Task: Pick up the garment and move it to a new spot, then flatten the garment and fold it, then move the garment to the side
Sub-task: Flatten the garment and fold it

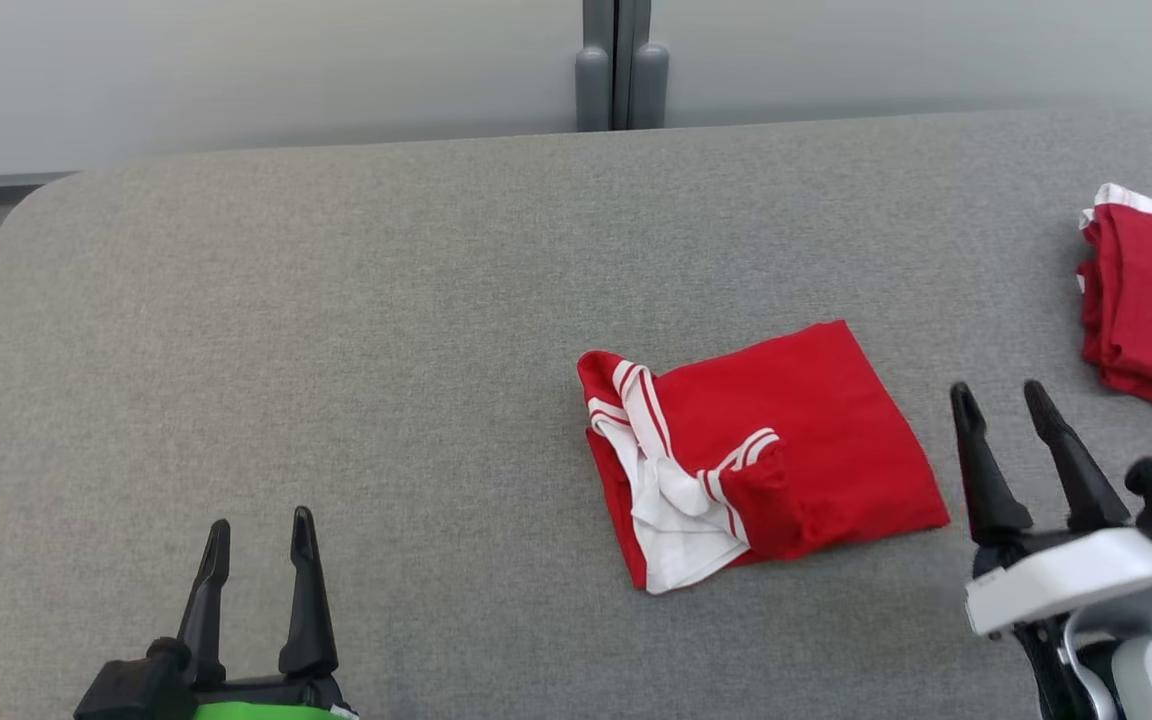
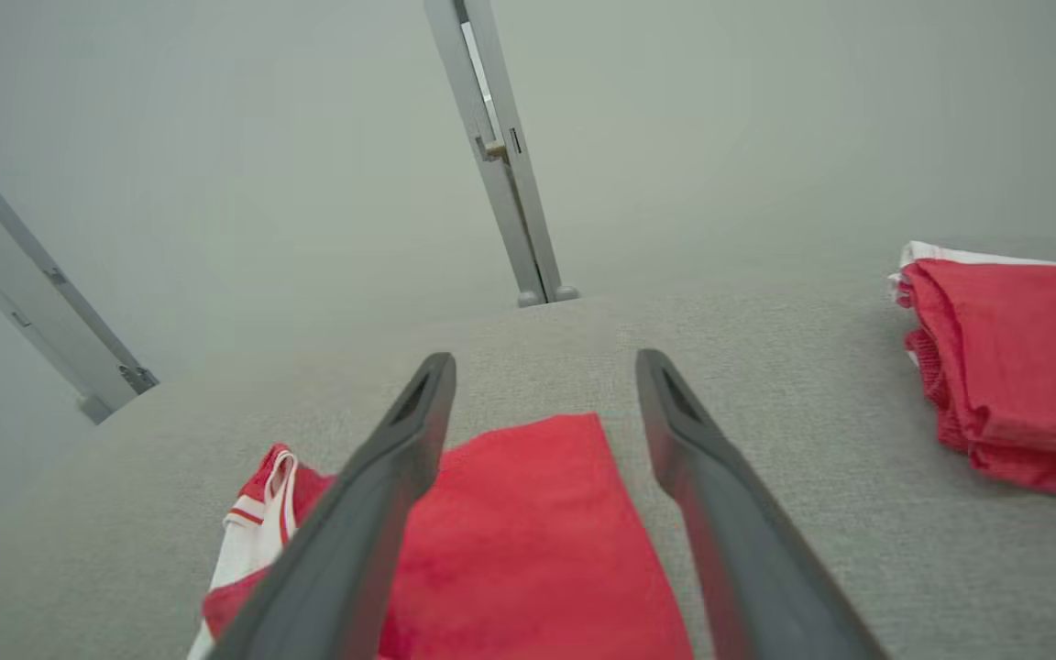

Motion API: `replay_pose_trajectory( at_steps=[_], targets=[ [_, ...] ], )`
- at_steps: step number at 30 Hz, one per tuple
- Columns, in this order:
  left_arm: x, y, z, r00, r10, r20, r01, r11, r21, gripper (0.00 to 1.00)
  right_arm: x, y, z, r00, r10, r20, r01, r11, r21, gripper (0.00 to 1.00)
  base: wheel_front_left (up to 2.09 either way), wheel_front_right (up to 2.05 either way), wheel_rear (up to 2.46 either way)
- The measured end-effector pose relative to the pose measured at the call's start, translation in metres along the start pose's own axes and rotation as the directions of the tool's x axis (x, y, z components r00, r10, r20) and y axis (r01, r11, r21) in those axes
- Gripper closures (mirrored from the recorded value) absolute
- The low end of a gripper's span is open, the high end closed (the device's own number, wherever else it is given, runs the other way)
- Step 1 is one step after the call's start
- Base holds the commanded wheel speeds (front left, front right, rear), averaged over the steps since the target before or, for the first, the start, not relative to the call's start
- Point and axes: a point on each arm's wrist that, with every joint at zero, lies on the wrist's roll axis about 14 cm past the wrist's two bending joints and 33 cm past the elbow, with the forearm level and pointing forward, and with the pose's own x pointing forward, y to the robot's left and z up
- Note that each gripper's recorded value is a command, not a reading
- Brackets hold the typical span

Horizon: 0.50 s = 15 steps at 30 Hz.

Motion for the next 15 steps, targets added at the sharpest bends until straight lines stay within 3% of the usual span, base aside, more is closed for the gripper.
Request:
replay_pose_trajectory(
  at_steps=[7,11,15],
  targets=[
    [-0.006,-0.008,0.004,0.999,-0.042,0.011,0.041,0.999,0.021,0.00,-0.057,-0.058,-0.026,0.988,-0.153,-0.023,0.146,0.972,-0.185,0.00,0.00,0.00,0.00],
    [-0.009,-0.011,0.007,0.998,-0.053,0.022,0.052,0.998,0.026,0.00,-0.075,-0.076,-0.032,0.975,-0.216,-0.043,0.202,0.955,-0.216,0.00,0.00,0.00,0.00],
    [-0.012,-0.009,0.010,0.998,-0.046,0.031,0.045,0.998,0.032,0.00,-0.075,-0.071,-0.025,0.976,-0.216,-0.012,0.208,0.956,-0.208,0.00,0.00,0.00,0.00]
  ],
)
